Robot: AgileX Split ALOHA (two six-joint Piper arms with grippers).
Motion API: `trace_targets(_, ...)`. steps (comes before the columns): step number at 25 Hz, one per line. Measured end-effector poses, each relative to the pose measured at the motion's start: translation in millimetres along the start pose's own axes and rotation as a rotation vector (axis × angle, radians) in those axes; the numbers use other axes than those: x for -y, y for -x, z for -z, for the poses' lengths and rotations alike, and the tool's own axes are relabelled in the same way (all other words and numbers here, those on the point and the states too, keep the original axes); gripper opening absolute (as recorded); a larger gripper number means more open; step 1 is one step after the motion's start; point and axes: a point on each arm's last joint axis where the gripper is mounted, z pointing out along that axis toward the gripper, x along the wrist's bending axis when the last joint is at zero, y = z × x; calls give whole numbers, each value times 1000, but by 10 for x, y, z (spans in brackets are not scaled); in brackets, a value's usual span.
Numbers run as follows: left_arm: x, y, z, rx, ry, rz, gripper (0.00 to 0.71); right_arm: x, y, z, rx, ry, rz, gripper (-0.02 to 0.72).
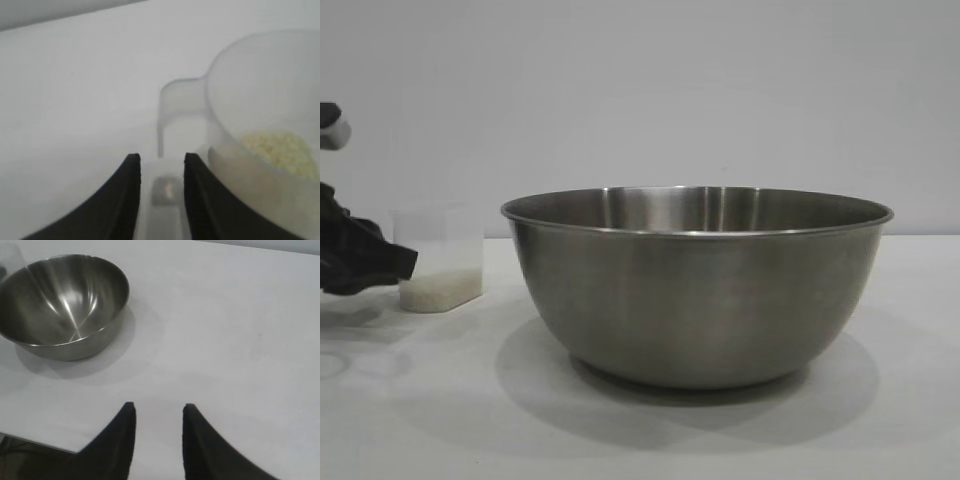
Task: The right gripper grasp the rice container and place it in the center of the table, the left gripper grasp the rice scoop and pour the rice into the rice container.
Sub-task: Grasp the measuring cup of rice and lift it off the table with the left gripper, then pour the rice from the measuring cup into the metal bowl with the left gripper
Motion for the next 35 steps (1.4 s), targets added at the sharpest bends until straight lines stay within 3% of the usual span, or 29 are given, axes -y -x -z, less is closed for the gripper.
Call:
trace_targets(8, -37, 11, -13, 16, 15, -9, 215, 0, 0, 0, 0, 0, 0, 237)
trace_targets(10, -53, 9, -21, 15, 22, -12, 113, 0, 0, 0, 0, 0, 0, 237)
trace_targets(14, -70, 15, -30, 24, 29, -17, 0, 0, 0, 0, 0, 0, 0, 237)
trace_targets(20, -285, 46, -10, 74, 96, -84, 0, 0, 0, 0, 0, 0, 0, 237)
trace_targets(24, -609, 41, 77, 75, 203, -245, 0, 0, 0, 0, 0, 0, 0, 237)
trace_targets(29, -958, 135, 212, 136, 349, -492, 0, 0, 0, 0, 0, 0, 0, 237)
trace_targets(32, -1136, 277, 267, 171, 444, -673, 0, 0, 0, 0, 0, 0, 0, 237)
trace_targets(35, -1290, 541, 303, 241, 576, -946, 0, 0, 0, 0, 0, 0, 0, 237)
